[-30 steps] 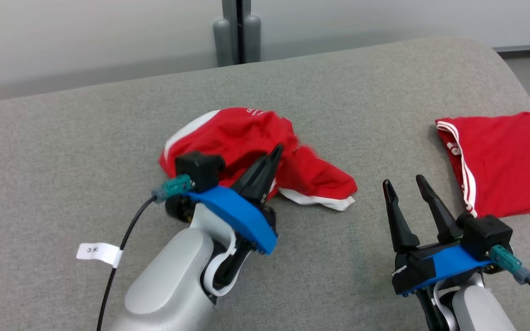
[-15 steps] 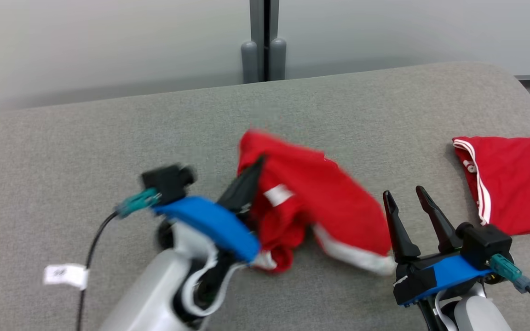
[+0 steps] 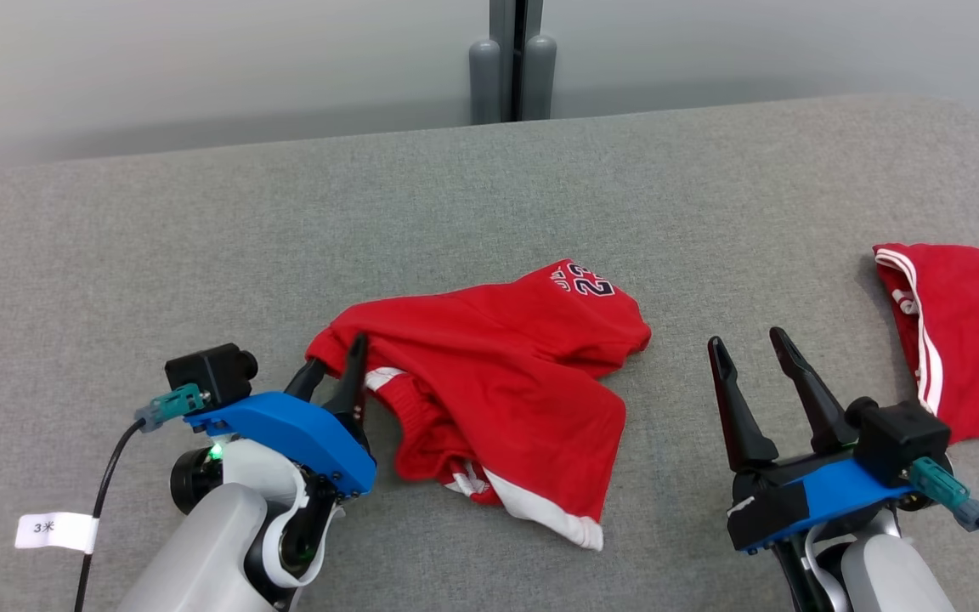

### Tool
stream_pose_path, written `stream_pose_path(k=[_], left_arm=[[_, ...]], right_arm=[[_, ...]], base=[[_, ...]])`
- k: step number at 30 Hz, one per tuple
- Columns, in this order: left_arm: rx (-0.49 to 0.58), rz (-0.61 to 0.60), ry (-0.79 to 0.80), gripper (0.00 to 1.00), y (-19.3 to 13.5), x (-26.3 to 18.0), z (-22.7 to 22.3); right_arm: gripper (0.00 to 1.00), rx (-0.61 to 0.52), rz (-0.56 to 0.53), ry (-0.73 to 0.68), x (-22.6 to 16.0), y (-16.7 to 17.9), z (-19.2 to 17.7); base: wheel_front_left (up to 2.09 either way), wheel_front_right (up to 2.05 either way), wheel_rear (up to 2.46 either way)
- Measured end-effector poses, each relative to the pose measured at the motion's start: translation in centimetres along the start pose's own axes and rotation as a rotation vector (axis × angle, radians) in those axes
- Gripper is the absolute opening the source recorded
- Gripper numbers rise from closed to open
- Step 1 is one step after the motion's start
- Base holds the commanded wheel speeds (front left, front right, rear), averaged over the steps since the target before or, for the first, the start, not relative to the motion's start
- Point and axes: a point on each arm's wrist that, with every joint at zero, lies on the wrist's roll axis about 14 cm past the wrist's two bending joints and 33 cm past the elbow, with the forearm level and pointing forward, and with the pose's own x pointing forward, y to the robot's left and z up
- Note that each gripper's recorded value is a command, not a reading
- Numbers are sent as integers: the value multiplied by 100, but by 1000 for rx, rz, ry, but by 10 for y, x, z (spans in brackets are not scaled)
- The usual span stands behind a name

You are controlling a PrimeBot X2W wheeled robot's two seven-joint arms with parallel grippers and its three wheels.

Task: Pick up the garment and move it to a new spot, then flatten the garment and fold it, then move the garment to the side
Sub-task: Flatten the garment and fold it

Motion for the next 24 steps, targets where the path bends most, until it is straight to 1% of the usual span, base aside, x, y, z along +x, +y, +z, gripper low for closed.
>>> stream_pose_path(k=[4,6,12,14,16,19,22,24], left_arm=[[-31,-28,-37,100,-8,-3,9],[-64,-39,-47,100,-12,-9,10],[-137,-80,8,100,-22,-35,3],[-137,-82,21,100,-23,-44,1],[-163,-92,35,100,-26,-50,-1],[-169,-85,74,100,-26,-53,-9],[-232,-91,120,100,-32,-49,-21],[-250,-86,149,100,-33,-44,-28]], right_arm=[[100,-1,3,-6,0,1,3],[100,-4,0,-13,-1,0,5],[100,-12,6,-23,-1,3,10],[100,-13,13,-24,0,5,11],[100,-12,21,-18,0,8,9],[100,-11,32,-11,1,11,7],[100,-8,37,-9,2,13,6],[100,-9,38,-11,3,13,7]], base=[[0,0,0],[0,0,0],[0,0,0],[0,0,0],[0,0,0],[0,0,0],[0,0,0],[0,0,0]])
